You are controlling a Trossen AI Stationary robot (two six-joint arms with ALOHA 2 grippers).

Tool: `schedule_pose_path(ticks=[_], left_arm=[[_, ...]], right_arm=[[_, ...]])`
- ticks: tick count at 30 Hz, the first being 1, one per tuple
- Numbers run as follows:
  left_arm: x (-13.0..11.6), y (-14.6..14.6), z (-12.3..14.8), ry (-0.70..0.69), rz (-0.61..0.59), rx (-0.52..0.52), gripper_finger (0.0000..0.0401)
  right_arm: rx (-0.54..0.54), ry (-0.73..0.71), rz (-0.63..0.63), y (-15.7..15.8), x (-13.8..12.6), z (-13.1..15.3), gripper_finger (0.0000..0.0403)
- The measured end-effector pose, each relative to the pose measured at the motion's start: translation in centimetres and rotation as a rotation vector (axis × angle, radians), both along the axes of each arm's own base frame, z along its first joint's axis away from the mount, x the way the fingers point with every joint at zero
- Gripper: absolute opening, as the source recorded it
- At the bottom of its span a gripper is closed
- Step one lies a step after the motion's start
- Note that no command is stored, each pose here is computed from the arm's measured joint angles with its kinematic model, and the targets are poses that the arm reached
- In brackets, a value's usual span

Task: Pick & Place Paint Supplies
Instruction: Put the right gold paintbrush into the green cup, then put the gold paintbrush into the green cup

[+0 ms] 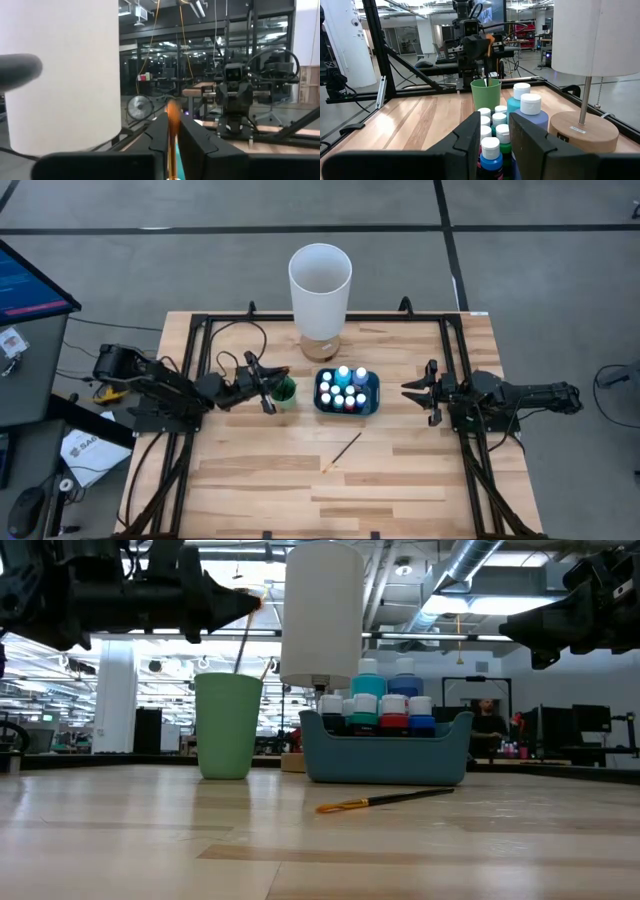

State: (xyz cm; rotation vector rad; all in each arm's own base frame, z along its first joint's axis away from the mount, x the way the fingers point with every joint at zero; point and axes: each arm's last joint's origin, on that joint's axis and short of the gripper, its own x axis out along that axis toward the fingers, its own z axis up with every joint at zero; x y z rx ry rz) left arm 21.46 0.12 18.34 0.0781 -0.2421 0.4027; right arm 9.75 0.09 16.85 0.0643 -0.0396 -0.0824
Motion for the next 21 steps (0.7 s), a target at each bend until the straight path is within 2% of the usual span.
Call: schedule_pose_path(ticks=[10, 16, 21], left_arm=[[0.1, -0.3, -0.2, 0.007, -0.011, -0.018, 0.0099], [0.4, -2.3, 0.5, -0.018, -0.111, -0.049, 0.0133], [2.2, -5.2, 0.7, 0.145, -0.155, -0.039, 0.0154]], right_arm=[[0.0, 0.0, 0.0, 0.0, 0.0, 0.0, 0.0098], [0.0, 0.0, 0.0, 0.0, 0.0, 0.0, 0.0098], [0.0, 0.0, 0.0, 0.0, 0.0, 0.0, 0.0098]])
